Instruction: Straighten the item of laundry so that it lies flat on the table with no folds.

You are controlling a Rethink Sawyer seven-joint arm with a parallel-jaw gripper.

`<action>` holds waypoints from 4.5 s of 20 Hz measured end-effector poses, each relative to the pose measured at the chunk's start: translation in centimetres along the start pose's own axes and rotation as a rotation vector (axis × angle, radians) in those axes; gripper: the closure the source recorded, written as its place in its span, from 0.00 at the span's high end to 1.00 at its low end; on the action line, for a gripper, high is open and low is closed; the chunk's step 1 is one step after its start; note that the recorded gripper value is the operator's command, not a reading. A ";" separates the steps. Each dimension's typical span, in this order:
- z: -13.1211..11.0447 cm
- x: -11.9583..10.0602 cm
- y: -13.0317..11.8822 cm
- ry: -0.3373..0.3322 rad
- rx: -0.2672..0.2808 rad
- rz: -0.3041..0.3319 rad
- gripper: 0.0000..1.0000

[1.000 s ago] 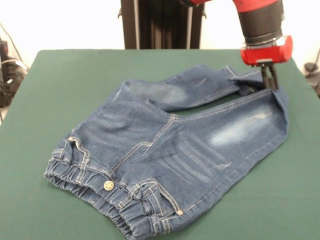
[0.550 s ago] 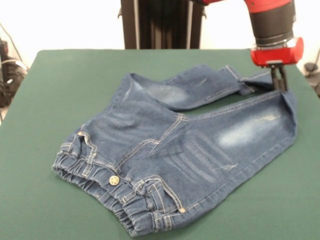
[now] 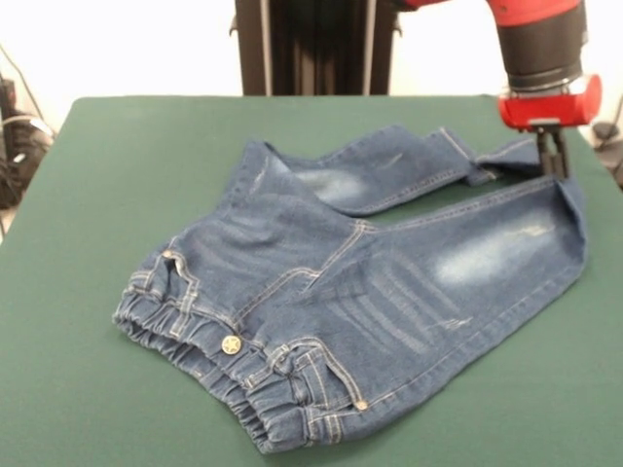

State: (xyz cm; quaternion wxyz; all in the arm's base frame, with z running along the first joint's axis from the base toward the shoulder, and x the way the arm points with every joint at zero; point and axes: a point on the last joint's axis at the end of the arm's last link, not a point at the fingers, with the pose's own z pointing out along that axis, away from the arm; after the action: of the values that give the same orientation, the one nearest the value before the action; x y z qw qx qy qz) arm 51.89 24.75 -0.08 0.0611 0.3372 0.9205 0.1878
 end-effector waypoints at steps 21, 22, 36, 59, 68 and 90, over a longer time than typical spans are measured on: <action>0.7 2.4 1.0 0.019 0.012 -0.017 1.00; 0.9 2.7 0.9 0.023 0.013 -0.018 1.00; 2.4 2.8 2.1 0.012 0.014 -0.012 1.00; 4.1 3.0 3.2 -0.073 0.130 0.141 0.00; 6.2 4.8 6.9 -0.183 0.216 0.447 0.00; 5.7 -2.4 6.6 -0.476 0.337 1.076 0.00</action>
State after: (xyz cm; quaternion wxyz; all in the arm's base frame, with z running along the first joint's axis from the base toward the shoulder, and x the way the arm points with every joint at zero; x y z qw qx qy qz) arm 59.02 29.56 -2.77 0.1073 0.7926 0.5991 -0.0361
